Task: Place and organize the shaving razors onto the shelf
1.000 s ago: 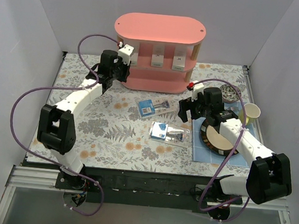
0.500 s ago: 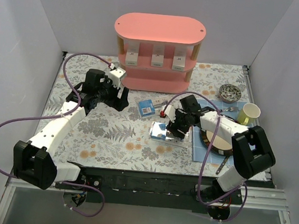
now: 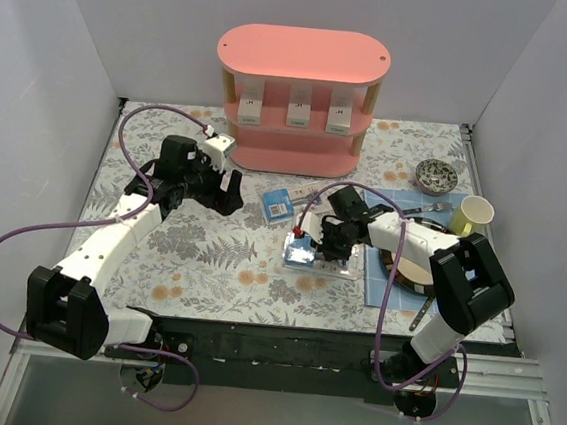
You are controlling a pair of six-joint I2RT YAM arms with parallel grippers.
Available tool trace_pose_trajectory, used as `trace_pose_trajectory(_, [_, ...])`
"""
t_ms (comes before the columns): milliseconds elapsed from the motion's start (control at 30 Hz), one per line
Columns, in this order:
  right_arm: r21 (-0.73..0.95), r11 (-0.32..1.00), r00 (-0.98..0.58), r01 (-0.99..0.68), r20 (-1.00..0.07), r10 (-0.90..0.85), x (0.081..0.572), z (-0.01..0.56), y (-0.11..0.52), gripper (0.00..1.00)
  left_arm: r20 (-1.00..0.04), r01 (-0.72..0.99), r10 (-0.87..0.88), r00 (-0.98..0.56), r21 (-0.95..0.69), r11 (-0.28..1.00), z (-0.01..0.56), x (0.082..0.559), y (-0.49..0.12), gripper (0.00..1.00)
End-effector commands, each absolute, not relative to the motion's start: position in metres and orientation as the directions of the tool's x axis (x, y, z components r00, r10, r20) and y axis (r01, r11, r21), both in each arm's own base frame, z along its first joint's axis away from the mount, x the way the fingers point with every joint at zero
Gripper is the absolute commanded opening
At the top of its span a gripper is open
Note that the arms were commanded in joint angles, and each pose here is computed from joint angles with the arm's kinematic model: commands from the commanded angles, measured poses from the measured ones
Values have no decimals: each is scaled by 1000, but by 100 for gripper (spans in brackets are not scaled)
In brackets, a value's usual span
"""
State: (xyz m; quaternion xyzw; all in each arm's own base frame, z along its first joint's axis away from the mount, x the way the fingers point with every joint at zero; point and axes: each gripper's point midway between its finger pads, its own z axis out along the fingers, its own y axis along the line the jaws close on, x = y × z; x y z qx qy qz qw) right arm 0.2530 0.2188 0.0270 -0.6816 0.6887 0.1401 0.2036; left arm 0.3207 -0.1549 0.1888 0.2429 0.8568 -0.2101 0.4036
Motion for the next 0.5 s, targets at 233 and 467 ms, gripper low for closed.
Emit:
trace_pose_trajectory(233, [148, 594, -545, -790, -614, -572, 282, 90, 264, 1, -726, 448, 1, -688, -423, 787, 172, 309, -168, 86])
trace_pose_trajectory(467, [113, 876, -694, -470, -660, -287, 336, 113, 236, 1, -716, 461, 19, -698, -429, 777, 170, 321, -173, 86])
